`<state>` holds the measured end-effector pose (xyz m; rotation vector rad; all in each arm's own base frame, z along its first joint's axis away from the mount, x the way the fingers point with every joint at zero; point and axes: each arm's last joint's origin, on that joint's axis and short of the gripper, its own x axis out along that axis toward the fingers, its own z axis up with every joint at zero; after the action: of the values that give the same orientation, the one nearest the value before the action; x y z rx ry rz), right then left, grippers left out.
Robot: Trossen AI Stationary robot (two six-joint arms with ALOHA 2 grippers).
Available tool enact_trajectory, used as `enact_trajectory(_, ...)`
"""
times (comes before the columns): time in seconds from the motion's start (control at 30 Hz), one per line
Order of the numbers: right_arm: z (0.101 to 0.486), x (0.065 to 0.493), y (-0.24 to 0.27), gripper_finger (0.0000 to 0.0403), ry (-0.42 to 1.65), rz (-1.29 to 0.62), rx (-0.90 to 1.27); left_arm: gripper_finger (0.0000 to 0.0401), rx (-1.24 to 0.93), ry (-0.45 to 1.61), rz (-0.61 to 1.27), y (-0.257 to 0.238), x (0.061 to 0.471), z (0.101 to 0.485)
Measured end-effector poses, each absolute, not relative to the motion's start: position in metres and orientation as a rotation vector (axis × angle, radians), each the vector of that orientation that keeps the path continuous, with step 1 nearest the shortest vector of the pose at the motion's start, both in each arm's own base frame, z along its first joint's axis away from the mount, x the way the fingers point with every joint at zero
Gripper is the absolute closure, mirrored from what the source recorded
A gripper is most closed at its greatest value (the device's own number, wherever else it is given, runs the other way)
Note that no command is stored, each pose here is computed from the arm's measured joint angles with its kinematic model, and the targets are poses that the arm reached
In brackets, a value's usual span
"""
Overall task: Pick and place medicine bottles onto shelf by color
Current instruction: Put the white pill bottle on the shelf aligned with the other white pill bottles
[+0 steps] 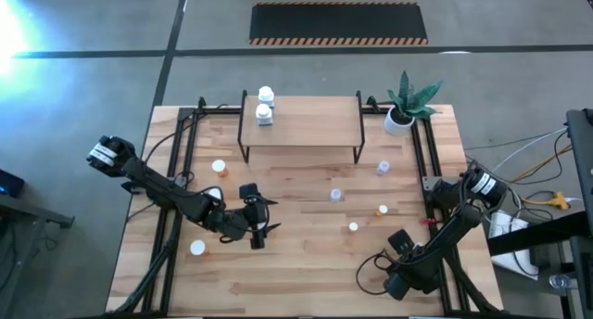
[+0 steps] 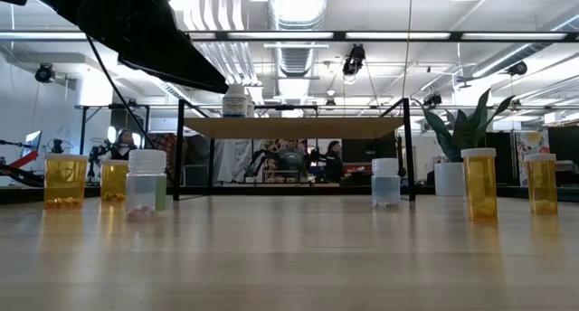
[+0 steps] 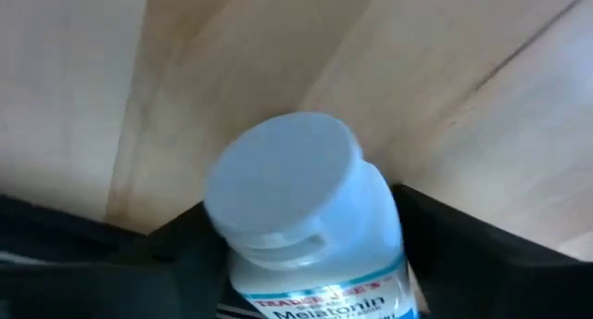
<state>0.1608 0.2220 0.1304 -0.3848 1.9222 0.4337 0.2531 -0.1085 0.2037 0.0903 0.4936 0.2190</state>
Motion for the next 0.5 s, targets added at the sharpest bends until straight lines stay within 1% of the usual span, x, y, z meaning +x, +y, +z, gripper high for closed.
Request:
enact_trajectory(0.07,0.133,0.166,0.226,0.0183,1.904,0.399,-0.322,0.0120,0.093,0.495,0.215,-0.109,0.253,0.204)
enact_trajectory(0.17,0.139,0.174,0.231,0.0184,1.857,0.324,-0.234,0.0120,0.102,0.480,0.217,-0.114,0.248,0.206)
enact_trajectory(0.23,0.146,0.184,0.236,0.0184,1.772,0.279,-0.178,0.0120,0.116,0.451,0.239,-0.120,0.243,0.211)
enact_trajectory(0.37,0.170,0.215,0.241,0.0185,1.493,0.145,-0.067,0.0120,0.144,0.367,0.293,-0.133,0.226,0.224)
enact_trajectory(0.5,0.208,0.259,0.230,0.0185,1.051,-0.047,0.000,0.0120,0.169,0.312,0.345,-0.141,0.208,0.233)
